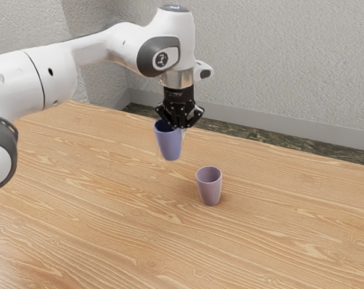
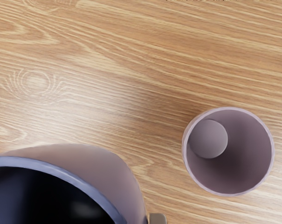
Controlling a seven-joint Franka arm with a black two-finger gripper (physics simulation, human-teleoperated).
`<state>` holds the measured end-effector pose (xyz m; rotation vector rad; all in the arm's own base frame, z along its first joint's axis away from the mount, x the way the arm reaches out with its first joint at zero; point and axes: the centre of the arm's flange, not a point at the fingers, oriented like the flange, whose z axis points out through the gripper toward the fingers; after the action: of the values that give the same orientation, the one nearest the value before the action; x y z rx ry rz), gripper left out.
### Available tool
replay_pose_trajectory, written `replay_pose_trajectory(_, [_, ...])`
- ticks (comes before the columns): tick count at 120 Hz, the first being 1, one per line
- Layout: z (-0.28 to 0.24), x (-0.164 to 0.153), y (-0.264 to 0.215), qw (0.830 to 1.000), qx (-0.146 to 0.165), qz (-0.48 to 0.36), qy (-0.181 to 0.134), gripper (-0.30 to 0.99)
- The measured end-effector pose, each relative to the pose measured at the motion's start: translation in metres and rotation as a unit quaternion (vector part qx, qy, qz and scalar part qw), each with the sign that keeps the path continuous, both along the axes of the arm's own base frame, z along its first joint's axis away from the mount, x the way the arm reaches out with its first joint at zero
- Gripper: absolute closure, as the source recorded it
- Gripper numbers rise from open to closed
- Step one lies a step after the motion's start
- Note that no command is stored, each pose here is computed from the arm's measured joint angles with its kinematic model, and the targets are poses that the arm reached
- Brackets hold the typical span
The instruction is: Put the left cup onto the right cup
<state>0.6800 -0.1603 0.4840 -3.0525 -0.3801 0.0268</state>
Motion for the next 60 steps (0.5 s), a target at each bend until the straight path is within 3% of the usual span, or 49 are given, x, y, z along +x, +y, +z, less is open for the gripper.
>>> replay_pose_trajectory(60, [-0.011,0.007,-0.049,0.999,-0.018,0.021,-0.029,0.78])
